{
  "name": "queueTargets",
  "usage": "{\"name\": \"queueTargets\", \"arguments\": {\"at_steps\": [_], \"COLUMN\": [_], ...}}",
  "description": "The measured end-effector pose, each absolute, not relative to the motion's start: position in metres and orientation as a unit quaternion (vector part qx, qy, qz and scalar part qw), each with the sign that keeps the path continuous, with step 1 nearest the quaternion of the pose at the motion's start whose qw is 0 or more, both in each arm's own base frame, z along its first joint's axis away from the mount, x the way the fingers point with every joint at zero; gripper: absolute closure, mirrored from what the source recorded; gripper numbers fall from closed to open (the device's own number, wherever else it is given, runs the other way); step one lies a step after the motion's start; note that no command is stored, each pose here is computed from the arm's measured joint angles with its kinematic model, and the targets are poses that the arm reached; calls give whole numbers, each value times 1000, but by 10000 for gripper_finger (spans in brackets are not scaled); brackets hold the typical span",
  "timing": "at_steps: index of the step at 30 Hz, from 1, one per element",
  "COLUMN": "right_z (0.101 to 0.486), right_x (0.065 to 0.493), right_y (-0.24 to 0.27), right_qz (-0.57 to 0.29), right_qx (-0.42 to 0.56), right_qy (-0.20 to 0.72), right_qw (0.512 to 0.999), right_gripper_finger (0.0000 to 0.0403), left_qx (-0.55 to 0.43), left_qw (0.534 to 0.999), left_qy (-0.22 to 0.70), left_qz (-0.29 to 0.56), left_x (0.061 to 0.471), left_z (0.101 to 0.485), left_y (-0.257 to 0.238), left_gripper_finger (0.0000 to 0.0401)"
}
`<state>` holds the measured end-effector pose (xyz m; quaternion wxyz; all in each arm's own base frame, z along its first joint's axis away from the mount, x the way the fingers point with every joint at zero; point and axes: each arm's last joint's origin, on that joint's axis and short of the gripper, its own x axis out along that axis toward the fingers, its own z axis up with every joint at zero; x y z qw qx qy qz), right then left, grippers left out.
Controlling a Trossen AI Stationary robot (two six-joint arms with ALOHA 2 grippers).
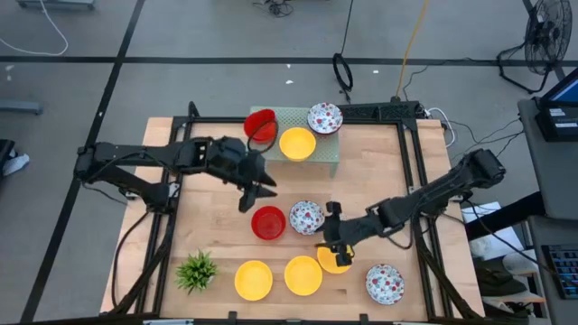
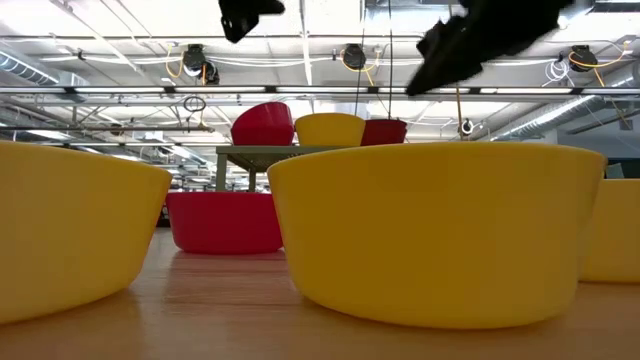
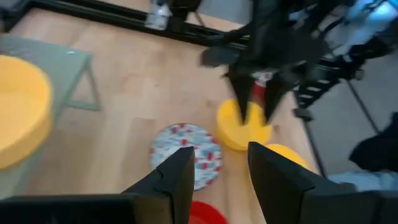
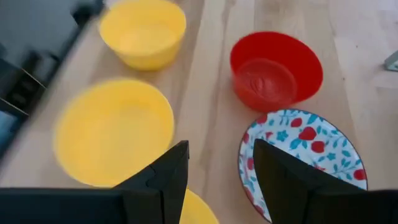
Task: Pick & Place Mini bowls
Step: Stack the red patterned bowl on top of the red patterned bowls on the shelf
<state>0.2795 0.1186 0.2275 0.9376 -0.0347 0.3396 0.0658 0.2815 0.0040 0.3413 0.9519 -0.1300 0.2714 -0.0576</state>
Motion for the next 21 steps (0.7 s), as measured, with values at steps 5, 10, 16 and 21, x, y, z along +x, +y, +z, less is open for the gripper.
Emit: {"name": "queueTargets", "arguments": {"at_steps": [5, 10, 16, 21], "right_z": [204, 192, 180, 168], "right_x": [287, 292, 300, 306], "right_y": [123, 122, 116, 108], "right_qz": [76, 86, 80, 68], "right_qx": [-97, -136, -153, -158], "right_qy": [368, 383, 395, 412], "right_qw": [922, 910, 902, 895], "right_gripper_finger": [236, 236, 236, 236], "left_qx": [-143, -148, -156, -156], "left_qw": [949, 946, 944, 944], "left_qy": [270, 273, 275, 275], "left_qz": [-80, -92, -97, -97], "left_x": [282, 281, 281, 281], "left_z": [343, 343, 343, 343], "left_y": [-12, -22, -26, -27], "left_gripper_finger": [247, 247, 247, 247]}}
